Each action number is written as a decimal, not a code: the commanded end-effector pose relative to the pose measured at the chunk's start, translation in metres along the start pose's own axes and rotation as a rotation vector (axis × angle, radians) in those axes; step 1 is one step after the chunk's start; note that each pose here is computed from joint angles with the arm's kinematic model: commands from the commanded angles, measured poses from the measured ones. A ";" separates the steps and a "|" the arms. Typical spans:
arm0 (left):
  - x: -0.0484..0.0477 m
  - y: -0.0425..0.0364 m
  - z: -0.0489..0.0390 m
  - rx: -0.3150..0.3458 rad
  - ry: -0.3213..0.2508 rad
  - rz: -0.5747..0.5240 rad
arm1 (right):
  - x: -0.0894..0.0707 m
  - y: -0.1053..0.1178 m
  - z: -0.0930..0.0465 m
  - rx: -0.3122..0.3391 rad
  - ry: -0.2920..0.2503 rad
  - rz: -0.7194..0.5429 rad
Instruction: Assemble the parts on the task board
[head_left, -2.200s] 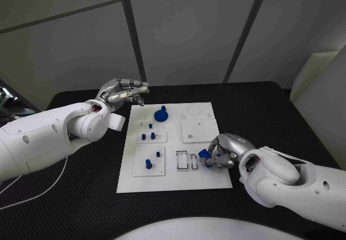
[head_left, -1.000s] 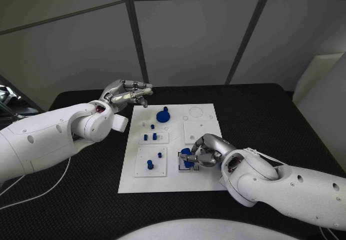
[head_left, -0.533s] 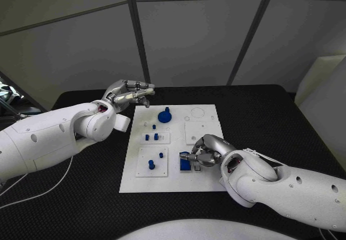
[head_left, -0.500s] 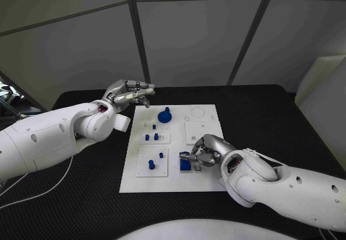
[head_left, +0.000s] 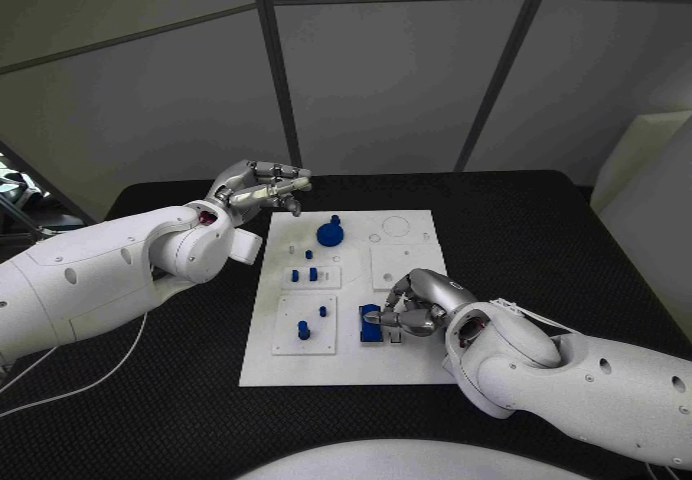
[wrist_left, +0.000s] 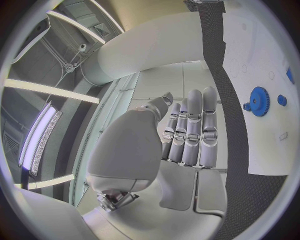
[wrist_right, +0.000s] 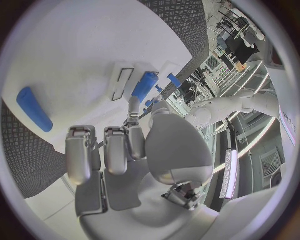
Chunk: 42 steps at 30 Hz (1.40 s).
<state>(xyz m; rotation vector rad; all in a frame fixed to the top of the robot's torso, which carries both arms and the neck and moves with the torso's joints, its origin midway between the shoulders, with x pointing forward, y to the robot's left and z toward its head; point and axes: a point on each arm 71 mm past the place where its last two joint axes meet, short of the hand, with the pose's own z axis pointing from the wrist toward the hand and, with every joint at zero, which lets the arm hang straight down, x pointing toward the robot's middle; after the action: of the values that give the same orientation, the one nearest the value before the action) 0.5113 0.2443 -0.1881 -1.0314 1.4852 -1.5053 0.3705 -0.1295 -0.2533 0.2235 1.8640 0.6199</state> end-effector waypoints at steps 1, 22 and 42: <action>0.0005 -0.0015 0.0001 0.006 0.007 -0.006 | -0.006 0.002 -0.004 -0.048 -0.040 -0.009; -0.0017 0.0034 -0.0008 -0.004 0.001 -0.002 | -0.061 -0.072 -0.037 0.096 -0.032 -0.095; -0.0007 0.0055 -0.0012 -0.010 0.006 -0.005 | -0.048 -0.073 -0.031 0.126 0.034 -0.251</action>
<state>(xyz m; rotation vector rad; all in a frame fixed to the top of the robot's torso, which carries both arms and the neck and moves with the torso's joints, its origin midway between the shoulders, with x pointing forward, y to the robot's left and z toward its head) 0.5106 0.2464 -0.1946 -1.0404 1.4963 -1.4912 0.3704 -0.2217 -0.2444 0.1006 1.9312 0.3662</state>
